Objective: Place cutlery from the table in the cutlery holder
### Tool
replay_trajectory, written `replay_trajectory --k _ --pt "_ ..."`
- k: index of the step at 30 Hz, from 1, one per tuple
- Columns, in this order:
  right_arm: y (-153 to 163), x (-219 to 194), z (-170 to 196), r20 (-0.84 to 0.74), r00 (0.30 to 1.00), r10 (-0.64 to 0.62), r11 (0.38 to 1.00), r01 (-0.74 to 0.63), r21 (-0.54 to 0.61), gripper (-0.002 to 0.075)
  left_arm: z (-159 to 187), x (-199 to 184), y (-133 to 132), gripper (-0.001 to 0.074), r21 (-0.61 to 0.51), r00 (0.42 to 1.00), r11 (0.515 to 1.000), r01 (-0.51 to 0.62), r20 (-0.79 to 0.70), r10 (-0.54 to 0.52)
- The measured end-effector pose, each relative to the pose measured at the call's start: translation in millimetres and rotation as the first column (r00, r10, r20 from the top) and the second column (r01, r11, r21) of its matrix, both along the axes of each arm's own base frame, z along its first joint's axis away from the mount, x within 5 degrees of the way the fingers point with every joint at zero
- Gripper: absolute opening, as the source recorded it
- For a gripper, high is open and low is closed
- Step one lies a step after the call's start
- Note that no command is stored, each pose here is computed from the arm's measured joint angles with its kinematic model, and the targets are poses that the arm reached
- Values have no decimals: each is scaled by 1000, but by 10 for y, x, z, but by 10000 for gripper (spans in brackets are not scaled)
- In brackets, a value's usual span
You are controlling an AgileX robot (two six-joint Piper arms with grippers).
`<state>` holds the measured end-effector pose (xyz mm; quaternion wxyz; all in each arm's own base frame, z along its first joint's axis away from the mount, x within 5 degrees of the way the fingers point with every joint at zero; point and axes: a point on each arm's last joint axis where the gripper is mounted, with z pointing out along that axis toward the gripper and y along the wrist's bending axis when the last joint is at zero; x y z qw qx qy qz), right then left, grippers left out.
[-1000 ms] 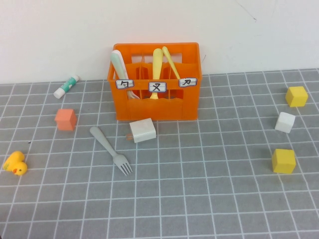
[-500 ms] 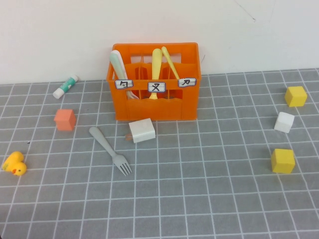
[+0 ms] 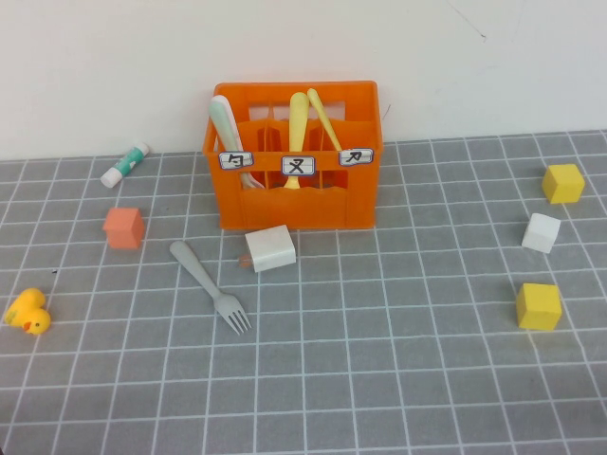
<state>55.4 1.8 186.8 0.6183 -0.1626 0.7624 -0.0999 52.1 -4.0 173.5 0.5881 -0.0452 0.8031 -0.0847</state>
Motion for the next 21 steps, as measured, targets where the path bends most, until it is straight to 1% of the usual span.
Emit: replay_trajectory --k 4,14,17,21 --pt "-4 -1 -87 -15 1000 -10 1000 11 15 -1 0 0 0 -1 0 1000 1000 0 0 0" --pt "-13 -15 -112 -34 999 -26 999 27 20 -1 0 0 0 -1 0 1000 1000 0 0 0" --pt "-30 -18 -119 -43 997 -65 996 67 53 -1 0 0 0 -1 0 1000 1000 0 0 0" --pt "-48 -34 -173 -108 989 -103 989 113 94 -1 0 0 0 -1 -2 1000 1000 -1 0 1"
